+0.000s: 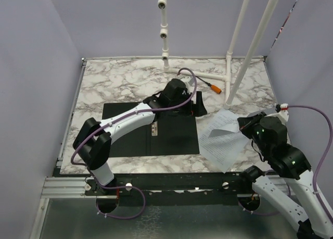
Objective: Put the files into the folder
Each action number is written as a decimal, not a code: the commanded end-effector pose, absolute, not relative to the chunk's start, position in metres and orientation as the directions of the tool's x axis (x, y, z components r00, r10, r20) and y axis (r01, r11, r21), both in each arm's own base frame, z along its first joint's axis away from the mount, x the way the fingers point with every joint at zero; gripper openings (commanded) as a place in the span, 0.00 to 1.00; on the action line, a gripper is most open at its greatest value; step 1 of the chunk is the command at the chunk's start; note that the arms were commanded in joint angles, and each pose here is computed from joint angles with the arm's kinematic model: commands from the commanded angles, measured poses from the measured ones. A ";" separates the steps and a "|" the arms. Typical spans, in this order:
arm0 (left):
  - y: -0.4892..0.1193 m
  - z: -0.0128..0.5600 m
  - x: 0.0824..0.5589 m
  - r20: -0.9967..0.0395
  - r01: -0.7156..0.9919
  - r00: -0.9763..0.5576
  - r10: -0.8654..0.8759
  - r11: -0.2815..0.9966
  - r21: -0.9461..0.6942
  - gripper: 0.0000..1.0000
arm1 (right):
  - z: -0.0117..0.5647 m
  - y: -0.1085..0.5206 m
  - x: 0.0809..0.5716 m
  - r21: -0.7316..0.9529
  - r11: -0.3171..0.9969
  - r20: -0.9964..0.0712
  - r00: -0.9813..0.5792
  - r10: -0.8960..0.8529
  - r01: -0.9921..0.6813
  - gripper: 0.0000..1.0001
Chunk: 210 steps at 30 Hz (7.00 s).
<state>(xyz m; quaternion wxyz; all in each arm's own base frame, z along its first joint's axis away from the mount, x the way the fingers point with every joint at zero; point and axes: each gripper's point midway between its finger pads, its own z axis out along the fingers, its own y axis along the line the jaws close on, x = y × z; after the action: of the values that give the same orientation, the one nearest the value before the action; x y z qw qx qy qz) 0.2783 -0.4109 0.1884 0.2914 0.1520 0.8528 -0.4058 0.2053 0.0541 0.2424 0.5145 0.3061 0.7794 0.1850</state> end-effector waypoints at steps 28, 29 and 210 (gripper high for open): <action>-0.229 0.221 0.301 -0.361 0.115 -0.786 -0.501 0.456 -0.883 0.99 | 0.400 0.253 0.226 0.564 0.458 -0.814 -0.556 0.169 -0.687 0.00; -0.228 0.223 0.301 -0.349 0.117 -0.786 -0.511 0.431 -0.895 0.99 | 0.403 0.255 0.226 0.561 0.450 -0.817 -0.552 0.165 -0.695 0.00; -0.094 0.208 0.280 -0.751 -0.021 -0.611 -0.251 0.953 -0.301 0.99 | 0.319 0.287 0.209 0.602 0.501 -0.763 -0.634 0.129 -0.622 0.00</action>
<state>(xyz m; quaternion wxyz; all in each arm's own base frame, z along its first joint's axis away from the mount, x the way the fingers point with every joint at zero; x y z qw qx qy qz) 0.2776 -0.1179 0.2195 0.4341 -0.0633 0.8752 -0.2038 0.2055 0.2838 0.3142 0.3990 -0.1717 0.7687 0.4695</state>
